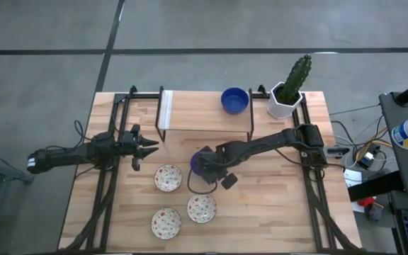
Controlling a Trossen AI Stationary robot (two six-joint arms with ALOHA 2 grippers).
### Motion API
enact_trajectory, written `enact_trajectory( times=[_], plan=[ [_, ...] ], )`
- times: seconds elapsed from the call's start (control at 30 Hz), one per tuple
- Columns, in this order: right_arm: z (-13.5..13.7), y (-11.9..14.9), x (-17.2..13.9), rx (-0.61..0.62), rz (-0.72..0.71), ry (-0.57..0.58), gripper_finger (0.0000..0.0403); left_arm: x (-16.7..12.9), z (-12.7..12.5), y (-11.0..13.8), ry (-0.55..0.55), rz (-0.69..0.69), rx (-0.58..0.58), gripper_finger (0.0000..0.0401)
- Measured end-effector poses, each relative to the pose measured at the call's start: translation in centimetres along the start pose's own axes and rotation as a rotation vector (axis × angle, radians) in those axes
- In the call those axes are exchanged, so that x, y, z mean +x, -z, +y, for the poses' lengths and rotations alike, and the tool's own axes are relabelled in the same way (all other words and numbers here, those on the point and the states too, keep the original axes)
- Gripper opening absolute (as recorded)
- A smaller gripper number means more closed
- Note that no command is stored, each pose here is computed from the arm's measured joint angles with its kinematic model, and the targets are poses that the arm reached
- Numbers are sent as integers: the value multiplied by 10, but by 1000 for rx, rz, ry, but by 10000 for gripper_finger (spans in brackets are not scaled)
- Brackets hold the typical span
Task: Pick & Place Mini bowls
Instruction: Stack the violet bowl on top of the violet bowl on the shelf
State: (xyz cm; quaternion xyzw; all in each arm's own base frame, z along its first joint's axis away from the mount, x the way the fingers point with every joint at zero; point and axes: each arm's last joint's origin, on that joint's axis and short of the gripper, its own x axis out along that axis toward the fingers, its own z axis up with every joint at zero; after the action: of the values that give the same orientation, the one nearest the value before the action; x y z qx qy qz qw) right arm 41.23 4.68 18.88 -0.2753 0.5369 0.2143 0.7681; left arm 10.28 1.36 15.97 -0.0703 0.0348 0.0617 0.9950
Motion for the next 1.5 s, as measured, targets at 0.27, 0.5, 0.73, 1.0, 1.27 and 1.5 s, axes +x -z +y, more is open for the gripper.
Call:
enact_trajectory(
  times=[0.27, 0.5, 0.73, 1.0, 1.27, 1.5],
  plan=[
    [3, 6, 8, 6, 15, -10, 106, 0, 0, 0, 0, 0, 0, 106],
    [4, 9, 13, 3, 3, -2, 93, 0, 0, 0, 0, 0, 0, 106],
    [7, 14, 19, 6, 15, -10, 73, 0, 0, 0, 0, 0, 0, 106],
    [7, 13, 19, 9, 12, -7, 33, 0, 0, 0, 0, 0, 0, 106],
    [7, 14, 16, 28, 45, 33, 9, 0, 0, 0, 0, 0, 0, 106],
    [14, 9, -9, 54, 19, 39, 9, 0, 0, 0, 0, 0, 0, 106]
  ],
)
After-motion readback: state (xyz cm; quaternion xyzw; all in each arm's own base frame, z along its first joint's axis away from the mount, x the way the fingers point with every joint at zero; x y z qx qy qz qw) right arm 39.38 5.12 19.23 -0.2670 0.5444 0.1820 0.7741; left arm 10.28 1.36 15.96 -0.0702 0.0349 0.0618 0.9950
